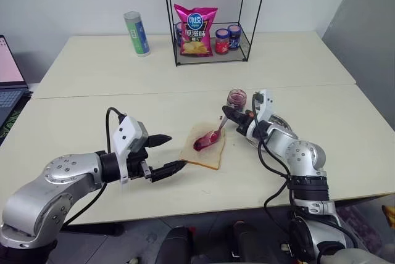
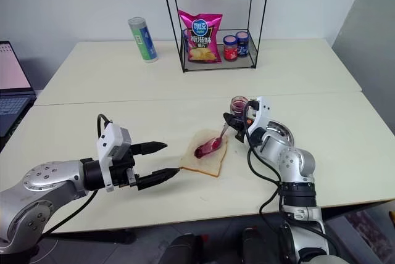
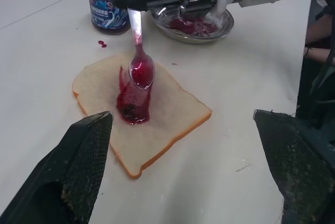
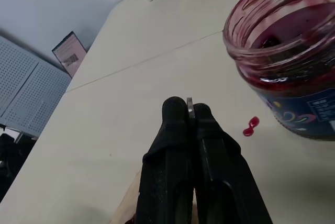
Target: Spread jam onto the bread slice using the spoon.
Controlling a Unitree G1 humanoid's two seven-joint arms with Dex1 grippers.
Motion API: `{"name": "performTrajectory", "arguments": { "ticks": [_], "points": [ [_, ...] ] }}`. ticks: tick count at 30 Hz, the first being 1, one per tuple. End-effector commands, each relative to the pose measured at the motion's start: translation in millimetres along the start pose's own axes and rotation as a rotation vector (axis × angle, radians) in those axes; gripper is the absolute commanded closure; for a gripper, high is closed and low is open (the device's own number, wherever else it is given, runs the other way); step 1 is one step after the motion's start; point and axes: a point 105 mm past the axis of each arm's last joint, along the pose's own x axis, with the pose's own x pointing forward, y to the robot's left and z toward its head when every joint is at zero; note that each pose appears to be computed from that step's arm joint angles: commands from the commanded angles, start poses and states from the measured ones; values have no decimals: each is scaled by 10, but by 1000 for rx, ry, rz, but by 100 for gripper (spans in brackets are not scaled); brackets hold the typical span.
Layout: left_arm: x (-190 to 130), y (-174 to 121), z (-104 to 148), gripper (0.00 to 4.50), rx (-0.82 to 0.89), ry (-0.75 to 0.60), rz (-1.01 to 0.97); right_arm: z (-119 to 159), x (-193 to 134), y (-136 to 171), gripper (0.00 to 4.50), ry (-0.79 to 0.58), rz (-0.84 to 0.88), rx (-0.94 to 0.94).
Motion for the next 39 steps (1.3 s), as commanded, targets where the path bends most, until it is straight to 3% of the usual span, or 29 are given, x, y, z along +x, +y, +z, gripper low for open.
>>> {"name": "performTrajectory", "arguments": {
  "ticks": [1, 8, 14, 19, 23, 27, 39],
  "points": [
    [11, 0, 74, 0, 39, -13, -16, 284, -68, 297, 446, -86, 140, 95],
    [102, -26, 239, 0, 91, -22, -113, 579, -274, 469, 446, -187, 239, 248],
    [234, -75, 461, 0, 169, -42, -220, 781, -559, 488, 446, -269, 221, 205],
    [537, -160, 547, 0, 362, 8, -415, 1089, -1080, 165, 446, -428, -52, 5],
    [887, -130, 527, 0, 439, 6, -446, 997, -1388, -252, 446, -460, -257, -26],
    [1083, -182, 454, 0, 456, 0, -482, 802, -1477, -585, 446, -462, -362, -14],
    [1112, -156, 403, 0, 441, -2, -453, 714, -1225, -943, 446, -486, -344, 36]
  ]
}}
